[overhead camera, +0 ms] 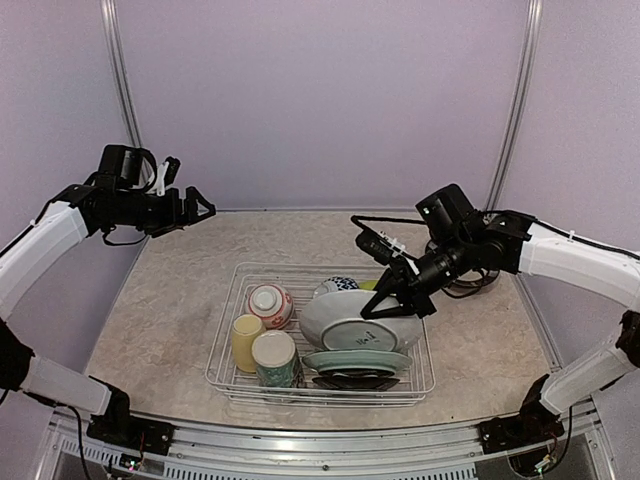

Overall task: Unload the mixed dishes from the dish rack
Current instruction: Grab the plate from the dish rack, then place the plate with another plate.

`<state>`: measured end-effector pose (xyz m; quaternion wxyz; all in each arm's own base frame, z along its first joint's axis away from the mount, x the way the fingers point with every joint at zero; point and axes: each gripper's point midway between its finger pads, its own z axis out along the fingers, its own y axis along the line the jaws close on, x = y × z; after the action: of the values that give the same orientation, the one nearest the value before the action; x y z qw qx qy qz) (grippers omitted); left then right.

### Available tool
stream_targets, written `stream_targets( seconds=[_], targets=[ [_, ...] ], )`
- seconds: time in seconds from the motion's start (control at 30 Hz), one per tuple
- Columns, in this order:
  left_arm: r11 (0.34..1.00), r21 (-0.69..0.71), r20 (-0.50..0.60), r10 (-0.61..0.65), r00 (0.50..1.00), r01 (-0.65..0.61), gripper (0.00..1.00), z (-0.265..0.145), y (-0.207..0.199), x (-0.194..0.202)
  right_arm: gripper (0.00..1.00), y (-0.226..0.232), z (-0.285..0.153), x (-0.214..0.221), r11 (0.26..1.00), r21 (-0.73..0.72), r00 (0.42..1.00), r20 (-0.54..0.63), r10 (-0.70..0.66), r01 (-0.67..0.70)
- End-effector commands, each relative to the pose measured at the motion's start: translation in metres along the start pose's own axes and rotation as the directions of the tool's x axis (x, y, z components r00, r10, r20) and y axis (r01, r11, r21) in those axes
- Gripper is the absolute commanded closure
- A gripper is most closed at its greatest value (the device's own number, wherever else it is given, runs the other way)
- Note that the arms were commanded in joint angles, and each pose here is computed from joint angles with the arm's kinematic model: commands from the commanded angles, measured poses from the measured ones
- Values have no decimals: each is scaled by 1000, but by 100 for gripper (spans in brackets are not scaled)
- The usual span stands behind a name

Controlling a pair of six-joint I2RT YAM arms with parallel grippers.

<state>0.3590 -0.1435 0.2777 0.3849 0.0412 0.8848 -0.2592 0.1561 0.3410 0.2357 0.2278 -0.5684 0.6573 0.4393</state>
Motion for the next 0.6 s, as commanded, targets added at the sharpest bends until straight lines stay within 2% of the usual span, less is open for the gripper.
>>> stream_targets(
  seconds=[0.0, 0.27, 0.57],
  targets=[
    [1000, 6, -4, 14, 1000, -14, 1, 0, -5, -1, 100, 54, -36, -65, 987, -111, 973, 208, -94, 119],
    [1000, 3, -11, 24, 1000, -24, 1, 1, -8, 2, 100, 55, -44, -81, 986, -80, 958, 259, -122, 147],
    [1000, 0, -14, 28, 1000, -28, 1, 2, -8, 2, 100, 77, -75, -125, 976, -47, 888, 427, -171, 211]
  ],
)
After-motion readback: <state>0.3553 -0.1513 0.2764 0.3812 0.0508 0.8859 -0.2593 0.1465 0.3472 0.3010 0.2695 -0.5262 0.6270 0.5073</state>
